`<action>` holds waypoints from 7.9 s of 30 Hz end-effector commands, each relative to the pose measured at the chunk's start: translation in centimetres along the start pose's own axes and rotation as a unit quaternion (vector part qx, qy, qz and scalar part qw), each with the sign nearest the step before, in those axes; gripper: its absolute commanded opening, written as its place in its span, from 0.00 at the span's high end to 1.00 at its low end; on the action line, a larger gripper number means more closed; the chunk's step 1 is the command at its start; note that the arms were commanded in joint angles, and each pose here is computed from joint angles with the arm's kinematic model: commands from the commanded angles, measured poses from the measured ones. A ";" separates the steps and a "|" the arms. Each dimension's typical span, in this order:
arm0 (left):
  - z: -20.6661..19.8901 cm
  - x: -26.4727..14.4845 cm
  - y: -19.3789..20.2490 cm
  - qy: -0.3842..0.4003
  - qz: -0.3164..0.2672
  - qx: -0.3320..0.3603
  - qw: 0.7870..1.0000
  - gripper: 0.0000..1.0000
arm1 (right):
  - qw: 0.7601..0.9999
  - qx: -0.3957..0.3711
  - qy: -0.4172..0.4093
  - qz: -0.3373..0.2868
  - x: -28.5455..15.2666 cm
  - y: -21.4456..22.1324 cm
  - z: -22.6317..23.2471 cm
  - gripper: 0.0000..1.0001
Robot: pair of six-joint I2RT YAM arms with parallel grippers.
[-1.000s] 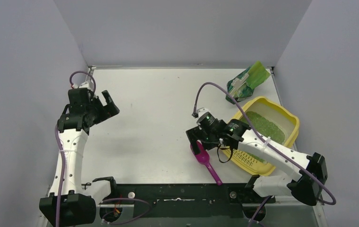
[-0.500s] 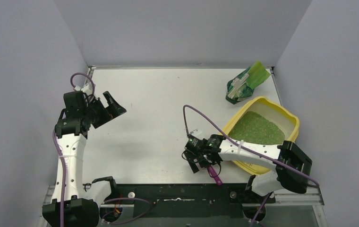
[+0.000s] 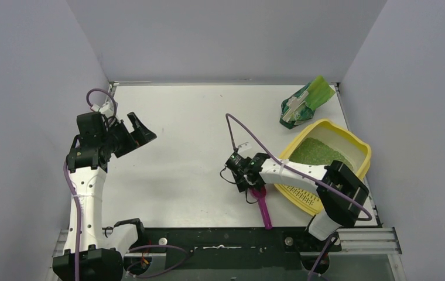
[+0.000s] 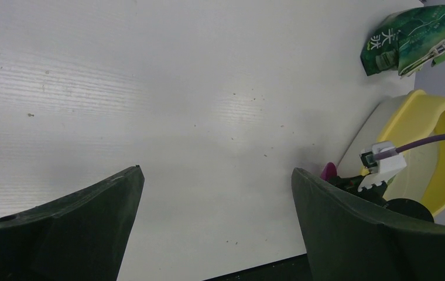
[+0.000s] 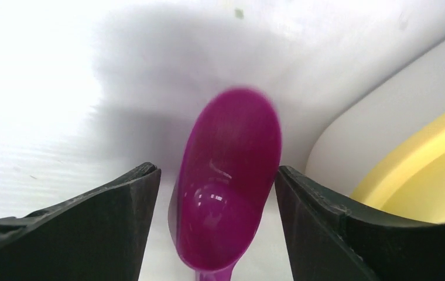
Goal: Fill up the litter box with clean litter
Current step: Move the cat litter bag to the center of the board, then move the litter box to the center of the board.
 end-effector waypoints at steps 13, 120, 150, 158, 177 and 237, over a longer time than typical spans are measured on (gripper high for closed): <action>-1.0 -1.3 -0.6 0.018 -0.022 0.028 0.999 0.03 | 0.964 0.161 0.148 -0.148 -8.0 -10.4 -13.1 0.00; -0.1 -3.8 0.3 -0.022 -0.083 0.076 0.993 0.03 | 0.822 -0.236 -0.351 -0.381 -17.4 -21.8 -1.2 1.00; -5.9 5.6 1.2 0.334 0.063 0.471 0.814 0.05 | 0.852 -0.169 -0.315 -0.382 -16.1 -19.9 -5.1 0.35; -6.2 7.1 2.0 0.309 0.130 0.554 0.762 0.03 | 0.920 0.116 -0.099 -0.360 -16.5 -13.1 -15.6 0.18; -3.4 10.7 3.6 0.183 0.255 0.582 0.750 0.65 | 0.876 0.460 -0.021 -0.140 -4.3 -0.8 -25.1 0.00; -2.0 6.2 5.3 0.119 0.272 0.459 0.837 1.00 | 0.905 0.163 -0.316 -0.232 5.3 -17.9 -17.3 0.00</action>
Point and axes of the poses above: each gripper's point midway between its finger pads, its own x axis out along the fingers, its own z axis along the line the jaws close on, y = z × x, the point moved 10 cm from there along -x, back along the fingers, and after that the axes turned 15 degrees about -x, right-handed, at the moved point
